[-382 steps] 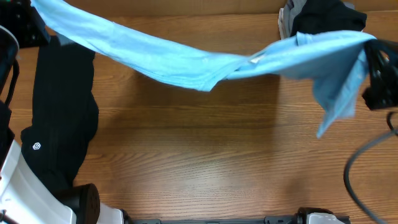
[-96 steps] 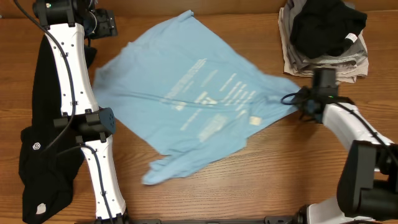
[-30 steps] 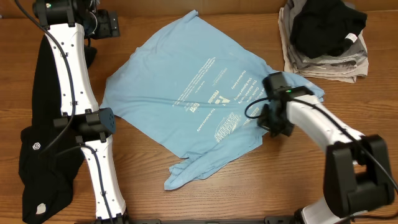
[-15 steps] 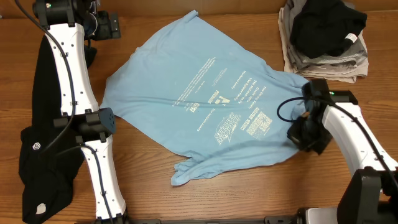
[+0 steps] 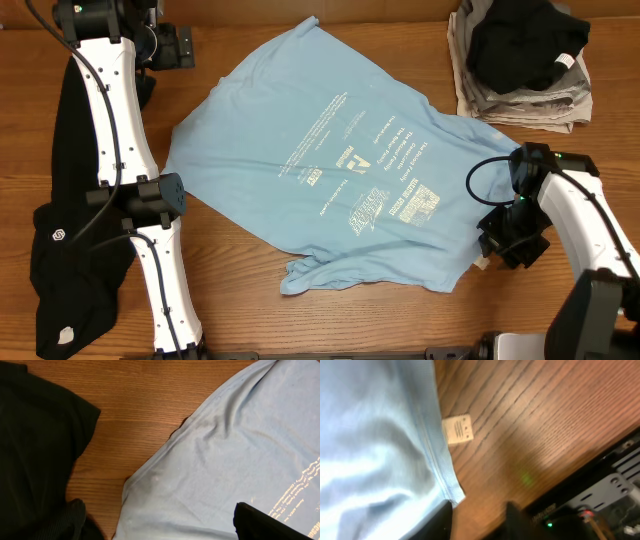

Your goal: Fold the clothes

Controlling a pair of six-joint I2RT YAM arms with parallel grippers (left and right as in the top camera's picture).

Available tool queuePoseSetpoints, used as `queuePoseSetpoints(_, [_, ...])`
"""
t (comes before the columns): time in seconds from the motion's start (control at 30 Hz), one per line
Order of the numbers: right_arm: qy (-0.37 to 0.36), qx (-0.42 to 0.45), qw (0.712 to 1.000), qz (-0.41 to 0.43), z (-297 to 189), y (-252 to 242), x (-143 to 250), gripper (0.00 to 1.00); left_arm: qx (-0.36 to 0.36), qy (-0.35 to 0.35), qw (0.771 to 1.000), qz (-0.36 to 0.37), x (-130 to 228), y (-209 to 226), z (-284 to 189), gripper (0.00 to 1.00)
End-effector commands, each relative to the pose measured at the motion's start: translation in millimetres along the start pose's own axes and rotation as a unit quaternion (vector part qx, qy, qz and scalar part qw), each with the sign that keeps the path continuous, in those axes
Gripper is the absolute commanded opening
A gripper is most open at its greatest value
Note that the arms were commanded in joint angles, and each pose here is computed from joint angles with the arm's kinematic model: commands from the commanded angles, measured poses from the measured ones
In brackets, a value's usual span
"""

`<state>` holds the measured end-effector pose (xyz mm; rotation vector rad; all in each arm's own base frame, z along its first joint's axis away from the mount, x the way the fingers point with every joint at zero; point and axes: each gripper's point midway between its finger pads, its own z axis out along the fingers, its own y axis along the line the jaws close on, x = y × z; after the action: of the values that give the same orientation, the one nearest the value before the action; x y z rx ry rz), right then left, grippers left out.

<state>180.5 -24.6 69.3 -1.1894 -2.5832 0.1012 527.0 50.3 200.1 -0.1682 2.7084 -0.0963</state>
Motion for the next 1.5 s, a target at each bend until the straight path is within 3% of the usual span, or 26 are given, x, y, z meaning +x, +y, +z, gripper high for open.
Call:
queuePoseSetpoints(0.0, [-0.054,-0.053,0.997,-0.011,-34,7,-5,0.68,0.002,-0.053,0.998,0.017,-12,-5,-49,0.97])
queuePoseSetpoints(0.07, [-0.087,-0.093,0.991,-0.037,-57,13,-5,0.83,0.002,-0.075,0.997,0.019,-15,-8,-72,0.98])
queuePoseSetpoints(0.13, [-0.113,-0.142,0.980,-0.076,-81,23,-1,0.89,0.002,-0.102,0.995,0.021,-17,-10,-99,0.99])
queuePoseSetpoints(0.23, [-0.140,-0.227,0.952,-0.149,-118,42,17,0.90,0.003,-0.149,0.988,0.025,-19,-15,-146,0.99])
queuePoseSetpoints(0.37, [-0.147,-0.264,0.928,-0.217,-133,64,45,0.90,0.003,-0.175,0.984,0.028,-11,-18,-183,0.99])
queuePoseSetpoints(0.5, [-0.136,-0.255,0.920,-0.264,-126,91,76,0.91,0.003,-0.173,0.984,0.027,-10,-18,-183,0.99])
queuePoseSetpoints(0.63, [-0.134,-0.211,0.931,-0.267,-103,111,94,0.90,0.007,-0.140,0.990,0.023,-7,-17,-162,0.98])
queuePoseSetpoints(0.7, [-0.121,-0.195,0.935,-0.269,-86,121,104,0.84,0.007,-0.120,0.993,0.022,-4,-16,-148,0.97])
queuePoseSetpoints(0.83, [-0.089,-0.156,0.945,-0.275,-43,136,119,0.60,0.007,-0.092,0.996,0.019,-4,-14,-125,0.95])
queuePoseSetpoints(1.0, [-0.065,-0.115,0.955,-0.265,7,146,118,0.14,0.009,-0.067,0.998,0.018,-3,-14,-99,0.94])
queuePoseSetpoints(1.07, [-0.053,-0.100,0.959,-0.261,24,145,116,0.04,0.009,-0.052,0.998,0.017,-1,-13,-85,0.94])
queuePoseSetpoints(1.47, [-0.019,-0.072,0.978,-0.196,84,108,106,0.04,0.008,-0.024,1.000,0.014,7,-10,-63,0.92])
